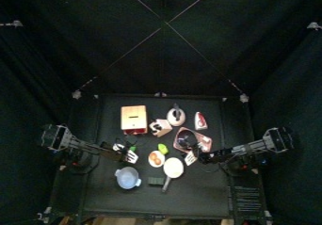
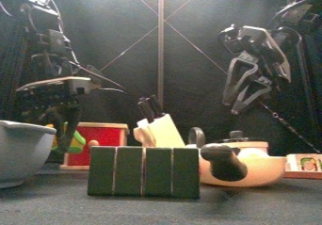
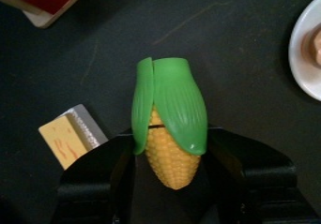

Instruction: Place corn in bowl

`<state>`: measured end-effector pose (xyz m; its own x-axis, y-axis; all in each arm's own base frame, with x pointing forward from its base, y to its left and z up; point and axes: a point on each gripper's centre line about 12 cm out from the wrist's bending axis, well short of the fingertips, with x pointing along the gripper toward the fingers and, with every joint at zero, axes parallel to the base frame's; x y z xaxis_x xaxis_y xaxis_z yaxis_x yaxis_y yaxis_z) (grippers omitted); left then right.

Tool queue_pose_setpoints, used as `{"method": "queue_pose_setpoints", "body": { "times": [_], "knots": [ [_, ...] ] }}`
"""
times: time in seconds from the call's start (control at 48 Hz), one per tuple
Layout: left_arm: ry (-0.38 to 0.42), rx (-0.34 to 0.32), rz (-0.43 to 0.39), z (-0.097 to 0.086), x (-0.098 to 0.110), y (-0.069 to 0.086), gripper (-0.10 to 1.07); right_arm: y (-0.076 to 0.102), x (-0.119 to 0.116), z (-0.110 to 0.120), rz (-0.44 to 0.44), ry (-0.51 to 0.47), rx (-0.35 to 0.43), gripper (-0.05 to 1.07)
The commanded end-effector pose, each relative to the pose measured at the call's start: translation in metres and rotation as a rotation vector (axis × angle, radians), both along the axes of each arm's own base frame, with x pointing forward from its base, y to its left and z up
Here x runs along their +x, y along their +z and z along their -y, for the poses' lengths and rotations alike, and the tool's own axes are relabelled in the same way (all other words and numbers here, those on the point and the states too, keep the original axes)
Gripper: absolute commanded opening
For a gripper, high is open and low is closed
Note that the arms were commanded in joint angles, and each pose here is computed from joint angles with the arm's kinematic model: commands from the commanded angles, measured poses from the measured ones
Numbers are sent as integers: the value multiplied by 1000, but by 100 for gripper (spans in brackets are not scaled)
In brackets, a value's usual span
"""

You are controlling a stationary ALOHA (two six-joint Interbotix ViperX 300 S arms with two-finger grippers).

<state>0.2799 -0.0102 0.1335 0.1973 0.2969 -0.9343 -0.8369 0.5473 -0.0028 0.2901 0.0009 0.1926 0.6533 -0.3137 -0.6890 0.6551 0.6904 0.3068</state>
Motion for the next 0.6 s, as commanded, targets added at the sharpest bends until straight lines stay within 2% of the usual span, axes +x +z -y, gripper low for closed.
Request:
{"method": "queue_pose_setpoints", "body": {
  "times": [0.0, 0.146, 0.25, 0.333, 0.583],
  "knots": [
    [-51, -1, 53, 9, 1, 16, 71, 10, 4, 1, 32, 0, 2, 80],
    [-187, 7, 131, 31, -3, 38, 71, 13, 5, 0, 38, 7, -5, 80],
    [-296, -4, 188, 48, -6, 47, 71, 17, 5, 1, 50, 7, -3, 80],
    [-382, -25, 230, 63, -8, 50, 71, 20, 4, 2, 62, 2, -1, 80],
    [-530, -93, 271, 94, -17, 44, 71, 26, 6, 4, 83, -17, 15, 80]
  ]
}}
